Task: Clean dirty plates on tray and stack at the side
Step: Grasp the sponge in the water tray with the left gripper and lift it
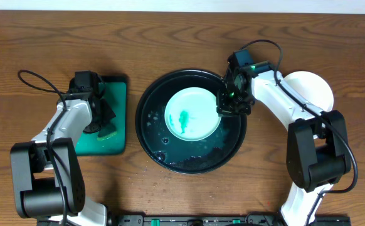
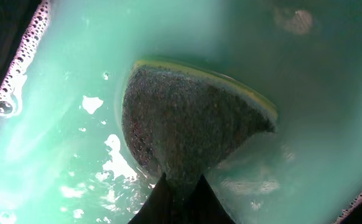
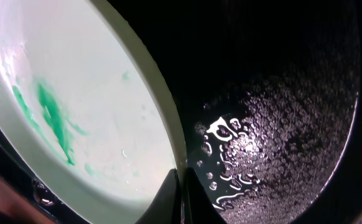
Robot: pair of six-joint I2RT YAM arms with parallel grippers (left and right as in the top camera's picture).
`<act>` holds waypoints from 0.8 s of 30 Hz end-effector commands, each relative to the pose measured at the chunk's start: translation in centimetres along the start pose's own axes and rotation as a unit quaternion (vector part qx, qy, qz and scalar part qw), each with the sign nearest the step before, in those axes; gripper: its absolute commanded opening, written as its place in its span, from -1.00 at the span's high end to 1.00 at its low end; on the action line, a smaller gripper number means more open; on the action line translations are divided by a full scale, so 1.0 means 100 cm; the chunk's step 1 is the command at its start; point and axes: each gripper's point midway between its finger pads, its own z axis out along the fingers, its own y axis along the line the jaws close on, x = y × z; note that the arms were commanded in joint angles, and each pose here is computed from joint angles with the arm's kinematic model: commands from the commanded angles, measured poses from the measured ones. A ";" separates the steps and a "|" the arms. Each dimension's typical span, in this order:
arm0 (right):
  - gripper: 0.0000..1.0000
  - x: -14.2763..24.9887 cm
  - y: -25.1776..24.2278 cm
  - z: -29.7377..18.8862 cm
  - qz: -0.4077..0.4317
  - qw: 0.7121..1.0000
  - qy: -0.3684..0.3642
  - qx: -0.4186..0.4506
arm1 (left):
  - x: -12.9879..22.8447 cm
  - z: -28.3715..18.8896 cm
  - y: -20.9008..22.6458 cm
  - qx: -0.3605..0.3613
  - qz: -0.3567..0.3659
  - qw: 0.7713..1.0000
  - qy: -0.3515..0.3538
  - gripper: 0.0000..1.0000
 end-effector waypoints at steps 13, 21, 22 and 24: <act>0.97 0.003 0.008 -0.005 -0.009 1.000 -0.001 -0.005 | -0.027 -0.157 -0.026 0.132 0.071 0.968 -0.200 0.85; 0.97 0.004 0.011 -0.004 -0.016 1.000 -0.001 -0.006 | -0.026 -0.238 -0.015 0.163 0.102 0.926 -0.324 0.86; 0.97 0.004 0.011 -0.004 -0.015 1.000 -0.001 -0.006 | -0.025 -0.244 -0.014 0.167 0.100 0.923 -0.332 0.85; 0.98 0.004 0.011 -0.004 -0.017 1.000 -0.001 -0.006 | -0.024 -0.253 -0.012 0.172 0.099 0.918 -0.344 0.86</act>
